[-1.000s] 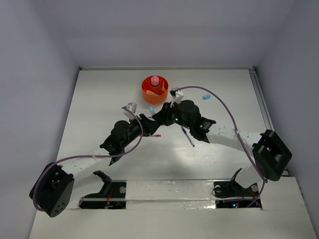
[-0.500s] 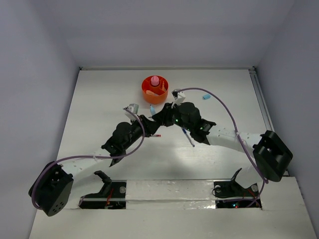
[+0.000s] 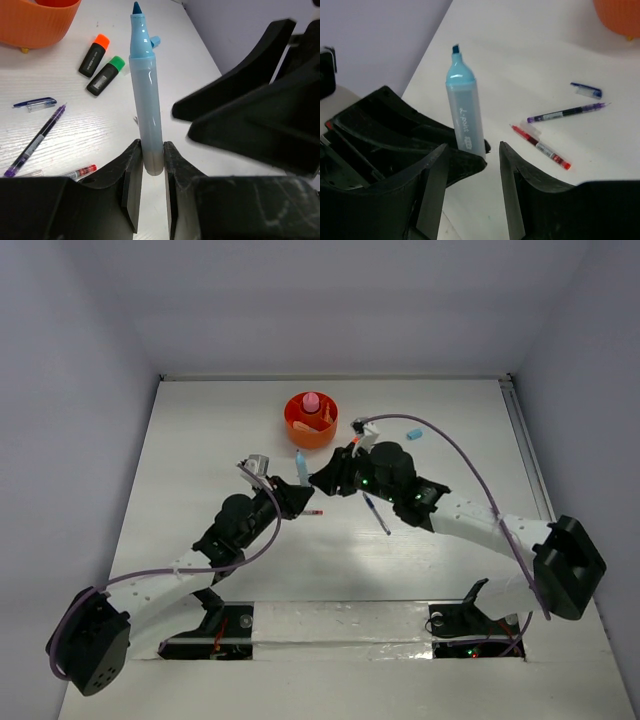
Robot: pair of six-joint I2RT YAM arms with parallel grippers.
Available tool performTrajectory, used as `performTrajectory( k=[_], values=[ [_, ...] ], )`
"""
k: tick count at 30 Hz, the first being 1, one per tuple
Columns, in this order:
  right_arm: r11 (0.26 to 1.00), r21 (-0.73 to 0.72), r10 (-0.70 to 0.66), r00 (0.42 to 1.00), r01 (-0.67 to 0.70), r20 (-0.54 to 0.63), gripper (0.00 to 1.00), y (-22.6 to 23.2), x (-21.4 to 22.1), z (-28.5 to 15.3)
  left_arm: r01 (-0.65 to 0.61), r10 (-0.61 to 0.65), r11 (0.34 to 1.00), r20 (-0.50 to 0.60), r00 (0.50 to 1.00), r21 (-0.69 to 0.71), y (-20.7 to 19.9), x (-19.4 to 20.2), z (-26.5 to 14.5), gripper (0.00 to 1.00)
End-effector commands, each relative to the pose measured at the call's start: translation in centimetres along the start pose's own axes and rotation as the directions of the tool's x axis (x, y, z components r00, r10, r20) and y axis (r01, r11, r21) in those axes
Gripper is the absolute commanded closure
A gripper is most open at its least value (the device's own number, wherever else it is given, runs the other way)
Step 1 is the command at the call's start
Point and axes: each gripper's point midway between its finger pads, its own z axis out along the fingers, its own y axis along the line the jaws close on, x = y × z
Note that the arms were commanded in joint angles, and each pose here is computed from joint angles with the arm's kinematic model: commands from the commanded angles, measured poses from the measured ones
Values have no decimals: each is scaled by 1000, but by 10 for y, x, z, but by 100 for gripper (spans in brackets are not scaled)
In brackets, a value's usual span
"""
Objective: Sort the stationery into containers
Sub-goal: Pick up the pen from the center of the board, then pick up the pen cap from the center of the board.
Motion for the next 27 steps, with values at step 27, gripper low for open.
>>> performTrajectory(
  k=[27],
  values=[
    [531,837,124,990,-127,72,26,-374,-92,-45,-167,166,985,27,986,35,-3,-8,-29,100]
  ],
)
